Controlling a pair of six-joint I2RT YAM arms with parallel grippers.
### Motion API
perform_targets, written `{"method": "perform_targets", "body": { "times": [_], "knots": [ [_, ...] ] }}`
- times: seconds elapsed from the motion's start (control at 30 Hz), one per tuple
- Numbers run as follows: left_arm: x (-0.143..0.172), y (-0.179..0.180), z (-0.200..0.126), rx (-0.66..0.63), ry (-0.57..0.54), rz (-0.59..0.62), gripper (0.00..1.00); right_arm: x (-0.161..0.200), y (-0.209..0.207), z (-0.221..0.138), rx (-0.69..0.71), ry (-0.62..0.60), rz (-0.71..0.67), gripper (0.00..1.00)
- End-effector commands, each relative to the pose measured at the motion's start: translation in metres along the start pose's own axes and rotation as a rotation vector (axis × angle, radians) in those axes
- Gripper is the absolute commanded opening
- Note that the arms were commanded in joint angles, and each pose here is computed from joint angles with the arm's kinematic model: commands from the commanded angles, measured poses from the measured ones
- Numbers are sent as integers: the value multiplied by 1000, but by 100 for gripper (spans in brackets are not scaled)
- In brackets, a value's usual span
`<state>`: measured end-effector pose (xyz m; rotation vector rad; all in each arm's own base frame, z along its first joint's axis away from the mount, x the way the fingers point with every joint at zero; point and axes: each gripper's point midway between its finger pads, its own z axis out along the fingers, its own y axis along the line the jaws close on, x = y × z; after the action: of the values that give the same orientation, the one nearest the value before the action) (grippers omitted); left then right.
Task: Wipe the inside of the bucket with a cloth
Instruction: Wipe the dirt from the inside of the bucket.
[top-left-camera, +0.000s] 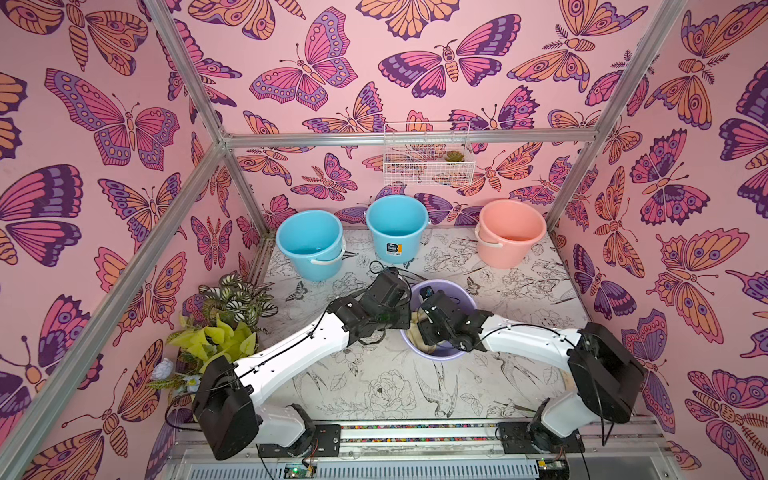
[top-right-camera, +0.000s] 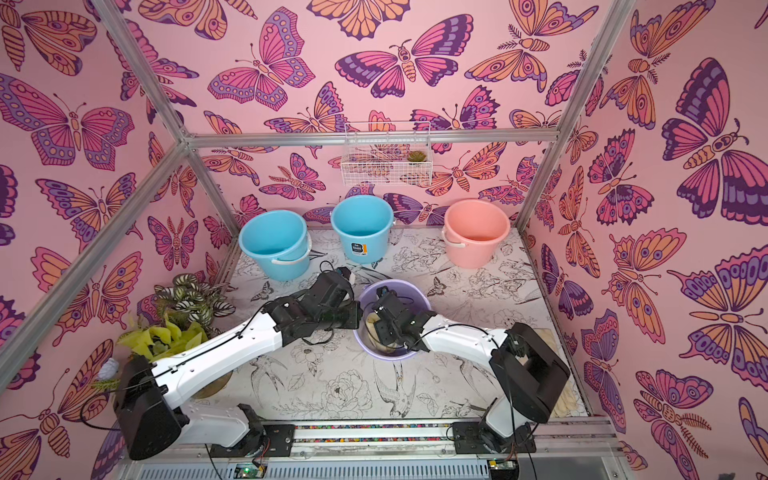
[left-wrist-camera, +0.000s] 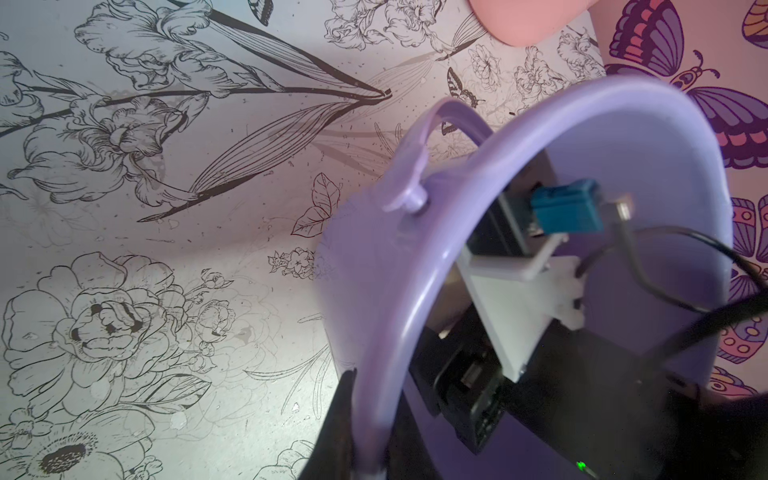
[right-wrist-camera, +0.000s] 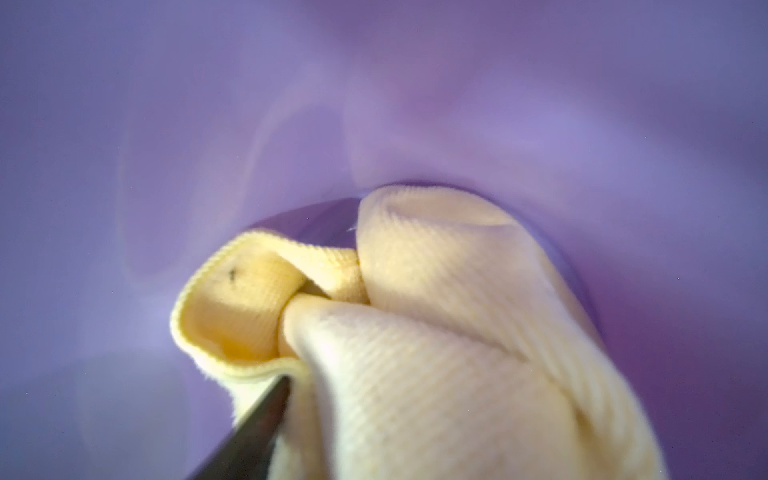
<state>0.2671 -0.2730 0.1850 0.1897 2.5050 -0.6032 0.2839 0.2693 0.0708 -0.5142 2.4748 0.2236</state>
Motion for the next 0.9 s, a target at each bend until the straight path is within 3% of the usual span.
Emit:
{"method": "perform_targets", "body": {
  "times": [0.0,0.1,0.2,0.33,0.47,0.7,0.87],
  "knots": [
    [2,-3,-5,20,-8,14,0,-8,4,4,-19,-46,26,39],
    [3,-4,-4,25,-1,10,0,-16,17,5,-95,-101,9,22],
    [5,-5,-3,32,10,10,0,-30,26,3,-154,-212,-1,11],
    [9,-4,-5,38,20,13,0,-56,28,0,-153,-361,-55,3],
    [13,-3,-7,44,28,17,0,-81,15,-1,-28,-458,-135,0],
    [20,-1,-7,39,55,19,0,-96,-16,0,254,-440,-371,0],
    [21,3,-8,21,55,20,0,-85,-41,6,432,-286,-618,0]
  ]
}}
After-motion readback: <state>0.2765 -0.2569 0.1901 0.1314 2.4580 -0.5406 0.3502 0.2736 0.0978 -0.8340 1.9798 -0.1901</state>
